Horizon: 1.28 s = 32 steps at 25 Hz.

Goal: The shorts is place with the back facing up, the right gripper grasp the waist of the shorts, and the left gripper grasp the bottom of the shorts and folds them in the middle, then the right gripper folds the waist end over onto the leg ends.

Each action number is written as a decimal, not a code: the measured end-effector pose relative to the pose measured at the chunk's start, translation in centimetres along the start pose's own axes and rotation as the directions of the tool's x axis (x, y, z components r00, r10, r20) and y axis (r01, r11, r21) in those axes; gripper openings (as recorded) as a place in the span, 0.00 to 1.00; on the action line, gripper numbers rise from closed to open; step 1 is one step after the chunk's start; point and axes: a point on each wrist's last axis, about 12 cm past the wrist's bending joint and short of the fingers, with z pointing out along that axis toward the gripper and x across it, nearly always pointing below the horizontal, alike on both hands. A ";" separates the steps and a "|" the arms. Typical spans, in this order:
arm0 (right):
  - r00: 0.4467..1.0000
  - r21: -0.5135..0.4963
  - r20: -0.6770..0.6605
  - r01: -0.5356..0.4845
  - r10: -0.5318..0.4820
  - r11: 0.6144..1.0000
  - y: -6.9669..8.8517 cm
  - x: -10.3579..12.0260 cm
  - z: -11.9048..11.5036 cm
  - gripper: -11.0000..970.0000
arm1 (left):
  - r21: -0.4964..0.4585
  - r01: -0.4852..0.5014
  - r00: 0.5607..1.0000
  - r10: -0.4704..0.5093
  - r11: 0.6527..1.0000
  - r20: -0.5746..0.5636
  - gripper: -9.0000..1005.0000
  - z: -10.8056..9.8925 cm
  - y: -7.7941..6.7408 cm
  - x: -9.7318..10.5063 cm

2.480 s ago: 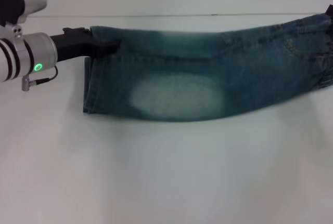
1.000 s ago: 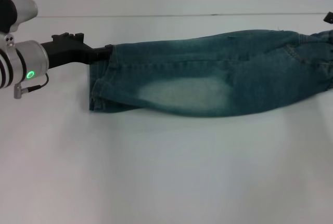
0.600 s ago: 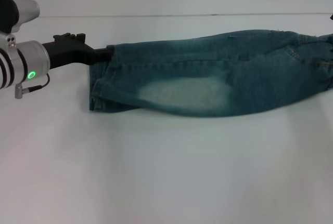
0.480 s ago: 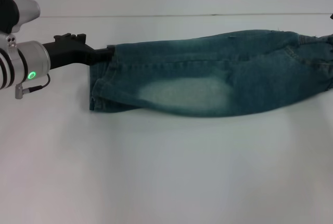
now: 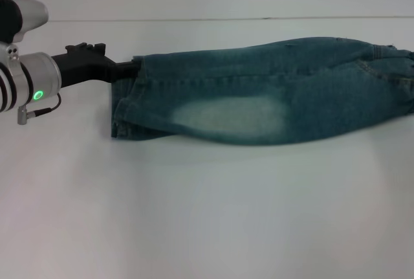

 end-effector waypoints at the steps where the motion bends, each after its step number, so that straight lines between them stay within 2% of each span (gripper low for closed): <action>1: 1.000 -0.003 0.001 0.001 -0.001 1.000 0.0 0.0 -0.1 0.99 | 0.000 -0.001 1.000 0.001 1.000 0.000 0.91 0.0 0.0 0.0; 6: 1.000 -0.030 0.011 0.010 -0.010 1.000 -0.1 0.1 -1.3 0.99 | 0.004 -0.008 1.000 0.008 1.000 -0.003 0.91 0.0 -0.1 0.0; 13: 0.999 -0.159 0.042 0.035 -0.029 0.987 0.1 1.3 -3.7 0.99 | -0.001 0.020 0.999 -0.020 1.000 0.025 0.91 -0.9 0.4 0.4; 21: 0.999 -0.168 0.011 0.039 -0.038 0.985 -0.2 1.8 -4.3 0.99 | 0.028 0.040 0.997 -0.041 0.999 0.059 0.91 -2.8 0.8 0.7; 32: 0.997 -0.108 -0.030 0.069 -0.072 0.992 -1.2 2.2 -4.7 0.99 | 0.087 0.084 0.994 -0.089 0.993 0.059 0.91 -4.8 1.0 1.2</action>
